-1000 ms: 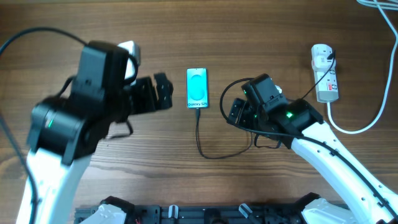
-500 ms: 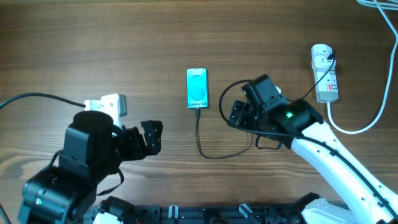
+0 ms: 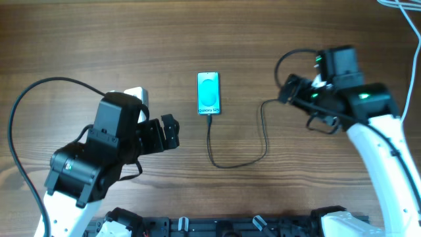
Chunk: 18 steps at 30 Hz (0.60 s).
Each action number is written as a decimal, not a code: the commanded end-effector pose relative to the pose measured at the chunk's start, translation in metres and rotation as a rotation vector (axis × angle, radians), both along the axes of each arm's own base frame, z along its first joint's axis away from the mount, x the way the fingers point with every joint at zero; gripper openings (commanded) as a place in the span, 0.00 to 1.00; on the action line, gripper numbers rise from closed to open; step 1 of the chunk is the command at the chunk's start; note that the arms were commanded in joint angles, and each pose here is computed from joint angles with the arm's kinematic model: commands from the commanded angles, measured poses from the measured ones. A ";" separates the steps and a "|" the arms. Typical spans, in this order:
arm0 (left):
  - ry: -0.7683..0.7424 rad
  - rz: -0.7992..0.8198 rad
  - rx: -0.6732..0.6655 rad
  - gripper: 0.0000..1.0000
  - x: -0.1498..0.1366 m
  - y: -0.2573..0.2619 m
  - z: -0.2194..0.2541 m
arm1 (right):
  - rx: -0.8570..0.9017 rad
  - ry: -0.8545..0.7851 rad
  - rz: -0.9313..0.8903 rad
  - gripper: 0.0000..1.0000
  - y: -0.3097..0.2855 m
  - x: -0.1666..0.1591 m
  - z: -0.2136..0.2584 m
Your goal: Plug charger to phone and switch on socket
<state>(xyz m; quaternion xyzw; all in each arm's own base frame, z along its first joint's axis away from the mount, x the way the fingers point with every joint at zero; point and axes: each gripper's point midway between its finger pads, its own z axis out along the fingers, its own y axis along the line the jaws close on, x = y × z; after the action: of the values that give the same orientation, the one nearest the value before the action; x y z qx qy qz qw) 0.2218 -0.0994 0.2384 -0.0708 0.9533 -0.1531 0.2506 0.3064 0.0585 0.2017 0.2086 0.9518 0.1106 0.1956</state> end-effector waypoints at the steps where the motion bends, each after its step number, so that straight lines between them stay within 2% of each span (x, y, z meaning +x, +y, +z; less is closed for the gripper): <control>1: 0.036 0.012 0.016 1.00 0.004 -0.001 -0.010 | -0.019 -0.082 -0.110 1.00 -0.046 0.018 0.033; 8: 0.088 0.012 0.038 1.00 0.010 -0.003 -0.023 | -0.054 -0.024 -0.271 0.99 -0.130 0.044 0.052; 12: 0.074 0.012 0.030 1.00 0.015 -0.006 -0.022 | -0.055 -0.030 -0.361 1.00 -0.170 0.066 0.038; 16: 0.099 0.012 0.042 1.00 0.009 -0.003 -0.025 | -0.110 0.005 -0.633 1.00 -0.224 0.063 0.020; 18: 0.099 0.012 0.043 1.00 0.009 -0.003 -0.025 | -0.141 0.006 -0.662 1.00 -0.240 0.069 0.012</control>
<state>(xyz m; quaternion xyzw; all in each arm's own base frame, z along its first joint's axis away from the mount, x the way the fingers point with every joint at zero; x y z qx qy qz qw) 0.2316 -0.1033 0.2157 -0.0745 0.9663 -0.1324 0.2080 0.3707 -0.1512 0.2173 0.4496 0.8655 0.0170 0.2204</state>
